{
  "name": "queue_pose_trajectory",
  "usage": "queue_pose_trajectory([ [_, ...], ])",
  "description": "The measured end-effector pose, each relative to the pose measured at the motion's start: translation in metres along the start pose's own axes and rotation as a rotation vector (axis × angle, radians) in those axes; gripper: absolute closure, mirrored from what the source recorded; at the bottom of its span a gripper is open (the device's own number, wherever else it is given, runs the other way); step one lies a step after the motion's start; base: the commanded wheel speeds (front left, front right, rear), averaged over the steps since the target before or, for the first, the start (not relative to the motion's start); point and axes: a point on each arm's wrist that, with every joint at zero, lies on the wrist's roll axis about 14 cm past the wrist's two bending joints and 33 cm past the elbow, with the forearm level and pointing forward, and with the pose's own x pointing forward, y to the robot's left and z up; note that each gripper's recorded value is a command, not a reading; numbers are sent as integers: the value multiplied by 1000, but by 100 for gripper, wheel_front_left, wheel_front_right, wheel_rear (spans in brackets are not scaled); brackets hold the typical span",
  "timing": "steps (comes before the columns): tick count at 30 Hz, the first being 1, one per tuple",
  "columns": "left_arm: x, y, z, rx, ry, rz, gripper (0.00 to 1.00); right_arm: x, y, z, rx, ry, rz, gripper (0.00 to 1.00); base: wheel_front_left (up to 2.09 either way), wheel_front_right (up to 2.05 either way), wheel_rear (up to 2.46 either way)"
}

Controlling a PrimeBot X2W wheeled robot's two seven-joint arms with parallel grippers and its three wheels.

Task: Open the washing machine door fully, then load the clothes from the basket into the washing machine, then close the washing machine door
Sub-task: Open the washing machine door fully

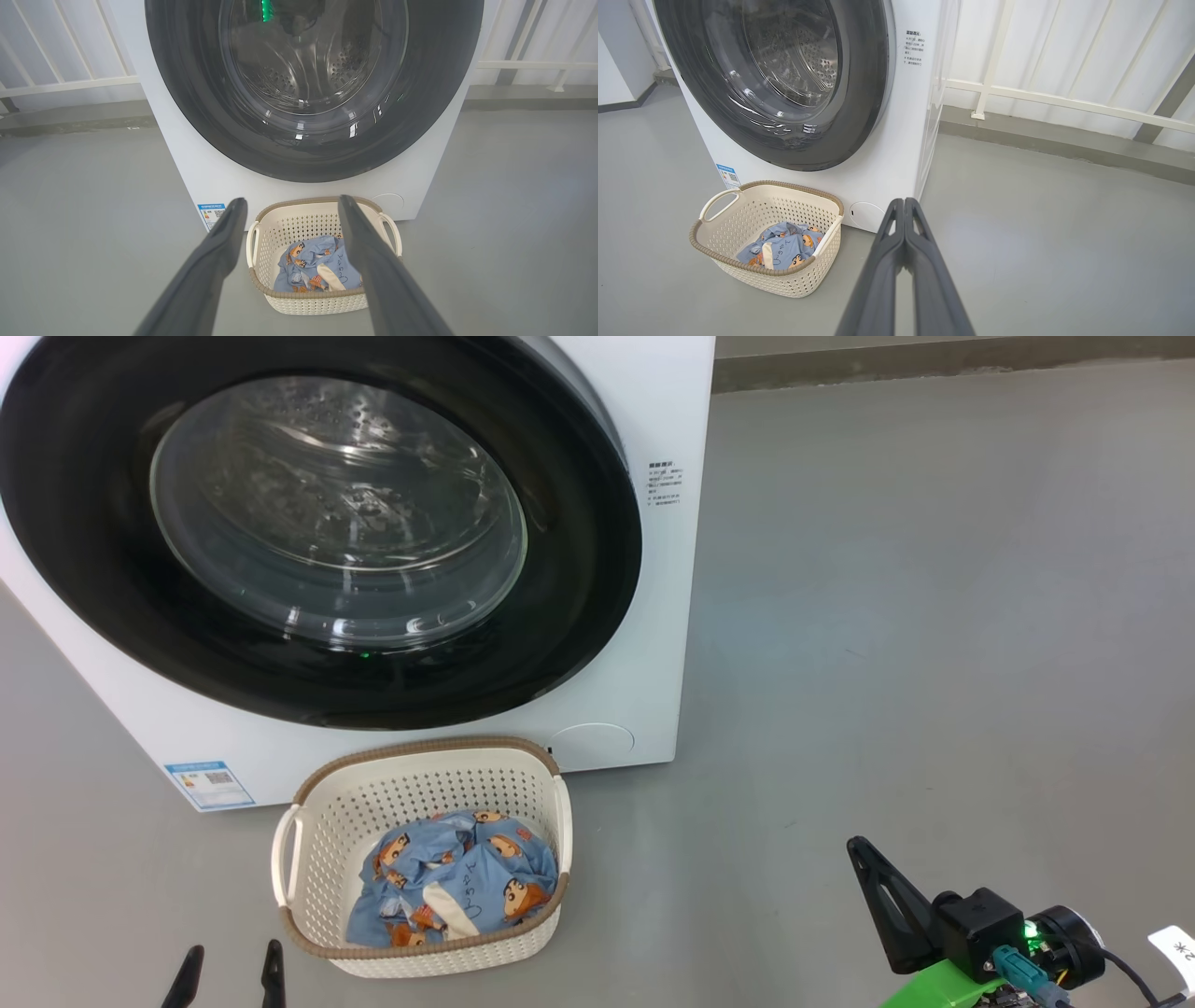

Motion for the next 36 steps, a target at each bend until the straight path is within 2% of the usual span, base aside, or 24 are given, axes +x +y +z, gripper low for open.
queue_pose_trajectory([
  [5, 0, 0, -2, -2, 5, 0, 0, 0, -1, 0, 19, -2, -8, 100, 0, 0, 0],
  [13, 0, 4, -2, -6, 8, 11, 0, -6, -42, -4, 286, -32, -196, 100, 0, 0, 0],
  [15, 0, 4, -3, -6, 10, 11, 0, -9, -51, -9, 382, -36, -241, 100, 0, 0, 0],
  [20, -2, 5, -5, -8, 18, 12, 0, -9, -91, -14, 710, -119, -415, 100, 0, 0, 0],
  [21, -2, 5, -5, -8, 18, 12, 0, -9, -91, -14, 710, -119, -415, 100, 0, 0, 0],
  [27, -2, 7, -9, -17, 31, 16, 0, -6, -130, -22, 985, -217, -579, 100, 0, 0, 0],
  [30, -1, 9, -14, -19, 48, 23, 0, 5, -134, -26, 1114, -243, -604, 100, 0, 0, 0],
  [31, 1, 10, -17, -22, 58, 29, 0, 15, -144, -21, 1186, -277, -605, 100, 0, 0, 0],
  [36, 13, 10, -24, -28, 78, 26, 0, 49, -163, 0, 1332, -314, -510, 100, 0, 0, 0],
])
